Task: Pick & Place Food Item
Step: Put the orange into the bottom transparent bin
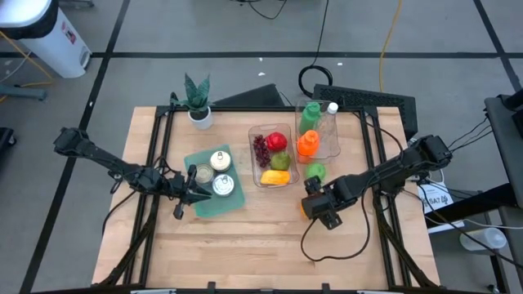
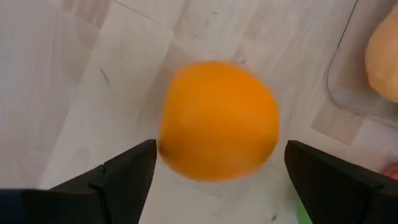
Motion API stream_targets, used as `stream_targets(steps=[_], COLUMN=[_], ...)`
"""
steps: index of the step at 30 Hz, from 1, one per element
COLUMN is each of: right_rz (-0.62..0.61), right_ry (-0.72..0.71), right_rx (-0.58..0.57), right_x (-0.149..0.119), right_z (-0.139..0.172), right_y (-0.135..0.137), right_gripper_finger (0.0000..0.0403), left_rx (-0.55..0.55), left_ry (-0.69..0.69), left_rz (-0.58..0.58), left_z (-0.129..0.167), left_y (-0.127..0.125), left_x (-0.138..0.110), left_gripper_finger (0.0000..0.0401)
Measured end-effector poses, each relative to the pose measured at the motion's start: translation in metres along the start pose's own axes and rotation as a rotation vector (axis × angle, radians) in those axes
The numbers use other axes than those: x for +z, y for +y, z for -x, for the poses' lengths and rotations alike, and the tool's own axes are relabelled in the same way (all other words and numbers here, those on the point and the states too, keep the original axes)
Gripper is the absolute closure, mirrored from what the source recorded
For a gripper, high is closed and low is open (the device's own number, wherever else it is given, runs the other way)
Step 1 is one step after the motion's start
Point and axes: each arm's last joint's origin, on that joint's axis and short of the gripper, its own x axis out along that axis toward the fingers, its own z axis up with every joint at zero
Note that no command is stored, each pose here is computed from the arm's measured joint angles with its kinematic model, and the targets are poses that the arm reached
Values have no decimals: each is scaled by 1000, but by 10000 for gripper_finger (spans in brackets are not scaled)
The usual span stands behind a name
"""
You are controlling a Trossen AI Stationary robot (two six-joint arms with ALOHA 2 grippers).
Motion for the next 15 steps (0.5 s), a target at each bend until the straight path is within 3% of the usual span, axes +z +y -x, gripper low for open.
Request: stream_targets(steps=[15], right_rz=[25], right_ry=[-203], right_rx=[-10], right_x=[2], right_z=[-25], right_y=[2], right_gripper_finger=[61], left_rx=[1], left_ry=[3], left_rz=[6], left_z=[0], left_y=[0], left_x=[0], left_gripper_finger=[350])
